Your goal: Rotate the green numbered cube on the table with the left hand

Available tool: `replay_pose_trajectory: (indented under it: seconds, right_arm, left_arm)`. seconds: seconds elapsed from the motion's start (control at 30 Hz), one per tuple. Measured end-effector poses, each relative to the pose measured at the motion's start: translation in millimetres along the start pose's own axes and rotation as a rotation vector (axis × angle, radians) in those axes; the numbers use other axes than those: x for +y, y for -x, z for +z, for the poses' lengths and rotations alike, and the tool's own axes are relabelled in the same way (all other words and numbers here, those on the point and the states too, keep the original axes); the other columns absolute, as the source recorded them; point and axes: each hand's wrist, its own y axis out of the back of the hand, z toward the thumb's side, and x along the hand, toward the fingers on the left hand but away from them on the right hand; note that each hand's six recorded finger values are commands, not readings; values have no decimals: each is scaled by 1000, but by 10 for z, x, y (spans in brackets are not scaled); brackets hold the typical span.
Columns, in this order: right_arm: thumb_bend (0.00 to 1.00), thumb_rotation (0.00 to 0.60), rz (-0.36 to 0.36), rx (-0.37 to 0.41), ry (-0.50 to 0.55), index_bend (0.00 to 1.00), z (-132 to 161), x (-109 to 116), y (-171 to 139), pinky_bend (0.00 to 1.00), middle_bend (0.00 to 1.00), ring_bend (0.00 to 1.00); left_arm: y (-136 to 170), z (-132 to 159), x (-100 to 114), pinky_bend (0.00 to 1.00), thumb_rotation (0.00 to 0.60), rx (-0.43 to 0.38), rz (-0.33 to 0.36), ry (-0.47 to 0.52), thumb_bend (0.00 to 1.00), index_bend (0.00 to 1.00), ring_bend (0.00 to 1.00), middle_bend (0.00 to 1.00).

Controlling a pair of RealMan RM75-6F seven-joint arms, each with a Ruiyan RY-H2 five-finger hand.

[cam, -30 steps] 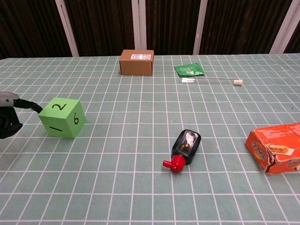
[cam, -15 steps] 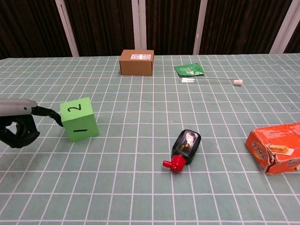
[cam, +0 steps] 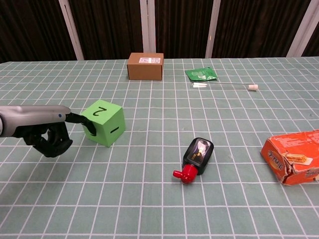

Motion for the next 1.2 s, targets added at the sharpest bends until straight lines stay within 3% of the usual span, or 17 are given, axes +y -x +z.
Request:
replay_pose_trajectory:
  seconds: [0.77,1.2]
  right_arm:
    - [45,600,9,-14,-4,65,-27,-18,23,0,0,0]
    - [45,600,15,-20,-3,65,-49,-21,43,0,0,0]
  left_arm:
    - [-262,656,111,499,600,-38,96,-67,802,212,577,814]
    - [-380,650,149,499,600,-7,125,-70,797,214,577,814]
